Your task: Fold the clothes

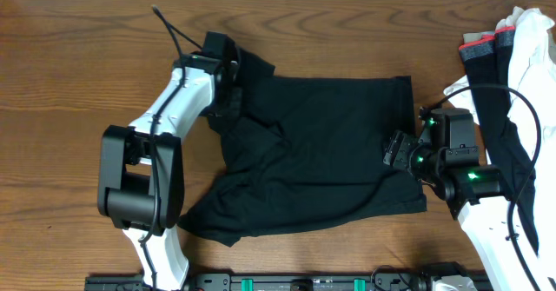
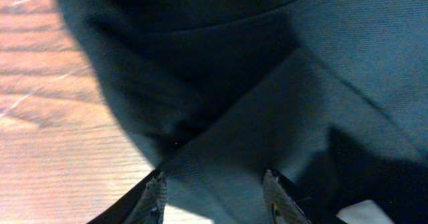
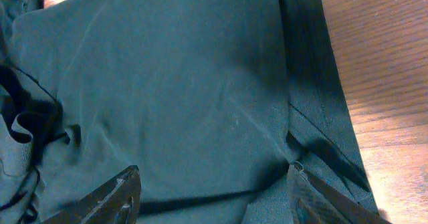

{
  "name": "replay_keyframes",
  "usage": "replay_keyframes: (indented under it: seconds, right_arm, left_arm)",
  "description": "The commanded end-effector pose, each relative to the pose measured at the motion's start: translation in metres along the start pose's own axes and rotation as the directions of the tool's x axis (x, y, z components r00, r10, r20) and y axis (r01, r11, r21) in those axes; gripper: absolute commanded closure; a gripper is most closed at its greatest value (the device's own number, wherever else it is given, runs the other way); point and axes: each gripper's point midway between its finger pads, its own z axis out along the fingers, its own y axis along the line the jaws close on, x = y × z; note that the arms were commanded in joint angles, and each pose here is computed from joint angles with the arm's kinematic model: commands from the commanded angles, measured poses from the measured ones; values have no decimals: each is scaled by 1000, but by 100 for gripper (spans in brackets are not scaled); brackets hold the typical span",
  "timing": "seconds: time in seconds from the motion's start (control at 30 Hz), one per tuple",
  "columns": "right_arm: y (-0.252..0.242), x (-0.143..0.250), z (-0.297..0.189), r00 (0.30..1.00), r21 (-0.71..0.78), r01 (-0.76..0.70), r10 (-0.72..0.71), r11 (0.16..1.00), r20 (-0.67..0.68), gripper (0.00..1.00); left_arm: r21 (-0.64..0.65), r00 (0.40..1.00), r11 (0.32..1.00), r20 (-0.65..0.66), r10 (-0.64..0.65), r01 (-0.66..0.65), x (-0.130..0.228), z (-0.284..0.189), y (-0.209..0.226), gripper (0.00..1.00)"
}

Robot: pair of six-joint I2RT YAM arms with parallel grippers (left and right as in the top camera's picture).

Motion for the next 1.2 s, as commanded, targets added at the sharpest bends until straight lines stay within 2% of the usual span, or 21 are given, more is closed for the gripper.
replay_keyframes:
  seconds: [0.0,0.27,0.5,0.6,0.67,0.73,0.97,1.17]
  right_arm:
    - [0,-4,-1,1000,0,18,-18,1000,7,32]
    - [0,-3,-1,1000,1,18,-18,1000,6,32]
    - [0,-3,-1,1000,0,18,-18,1000,6,32]
    - [0,-3,-1,1000,1,18,-18,1000,6,32]
    - [0,-3,-1,1000,2,18,-18,1000,4,32]
    - [0,-3,-1,1000,2,18,-18,1000,3,32]
    - [-1,-3,-1,1000,3,18,-18,1000,3,31]
    - [-2,-3,-1,1000,10,17,-18,1000,6,31]
  left_arm:
    - [-19,1000,1000,26,2,-2,-6,4,-11,50]
    - [-93,995,996,103,3,7,-21,2,-15,50]
    - [-121,999,993,49,15,-9,-12,24,-12,51]
    - [-124,999,992,31,15,-11,-8,30,-12,64]
    - [-126,999,992,35,15,-11,-9,27,-11,76]
    - [-157,999,988,43,15,-8,-11,17,-6,92]
    - [-332,993,942,121,-15,55,-16,-48,36,94]
    - [-398,981,906,177,-79,145,-15,-82,77,94]
